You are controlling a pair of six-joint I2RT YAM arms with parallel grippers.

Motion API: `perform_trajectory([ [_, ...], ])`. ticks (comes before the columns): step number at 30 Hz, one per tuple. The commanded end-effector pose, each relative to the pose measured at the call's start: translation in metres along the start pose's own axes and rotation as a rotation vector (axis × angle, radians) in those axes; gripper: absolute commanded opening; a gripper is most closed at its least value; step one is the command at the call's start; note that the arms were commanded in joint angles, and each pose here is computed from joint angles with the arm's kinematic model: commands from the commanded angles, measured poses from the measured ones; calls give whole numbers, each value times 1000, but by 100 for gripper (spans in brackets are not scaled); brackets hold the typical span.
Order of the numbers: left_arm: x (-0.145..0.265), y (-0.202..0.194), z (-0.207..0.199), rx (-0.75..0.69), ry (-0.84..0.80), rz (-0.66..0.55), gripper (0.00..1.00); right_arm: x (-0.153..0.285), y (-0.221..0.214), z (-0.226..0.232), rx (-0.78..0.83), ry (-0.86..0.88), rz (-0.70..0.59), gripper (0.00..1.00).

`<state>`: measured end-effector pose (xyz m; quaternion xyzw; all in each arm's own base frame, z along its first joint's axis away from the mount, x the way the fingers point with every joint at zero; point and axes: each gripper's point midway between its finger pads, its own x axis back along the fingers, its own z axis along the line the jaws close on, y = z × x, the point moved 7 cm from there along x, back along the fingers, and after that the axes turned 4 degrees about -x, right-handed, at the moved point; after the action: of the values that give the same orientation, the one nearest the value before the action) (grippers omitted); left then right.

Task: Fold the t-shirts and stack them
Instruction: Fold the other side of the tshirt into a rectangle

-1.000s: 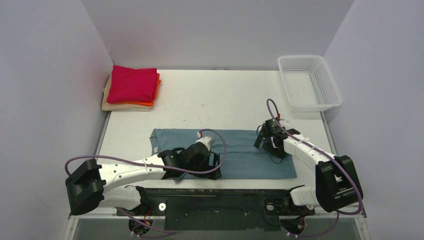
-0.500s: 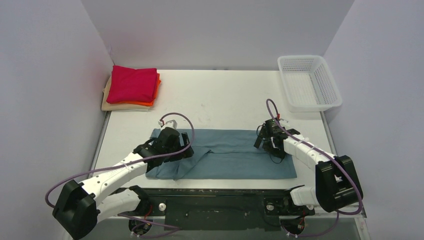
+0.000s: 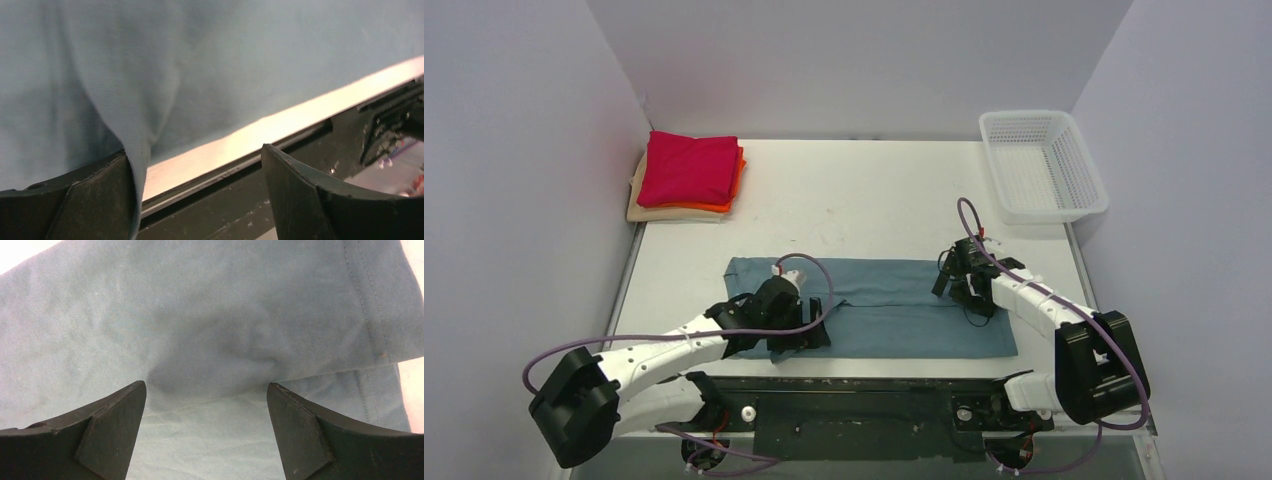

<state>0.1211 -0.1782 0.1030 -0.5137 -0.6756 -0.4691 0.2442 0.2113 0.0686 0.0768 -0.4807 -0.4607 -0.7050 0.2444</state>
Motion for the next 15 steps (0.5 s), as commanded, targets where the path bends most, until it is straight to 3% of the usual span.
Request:
perform_trajectory([
  [1,3,3,-39,-50,-190,0,93,3,-3,-5,-6,-4,3,85],
  [9,-1,-23,-61,-229,-165,100,94,4,-6,-9,-4,-6,1,85],
  [15,1,-11,-52,-279,35,64,93,4,-6,-10,-2,-11,-1,85],
])
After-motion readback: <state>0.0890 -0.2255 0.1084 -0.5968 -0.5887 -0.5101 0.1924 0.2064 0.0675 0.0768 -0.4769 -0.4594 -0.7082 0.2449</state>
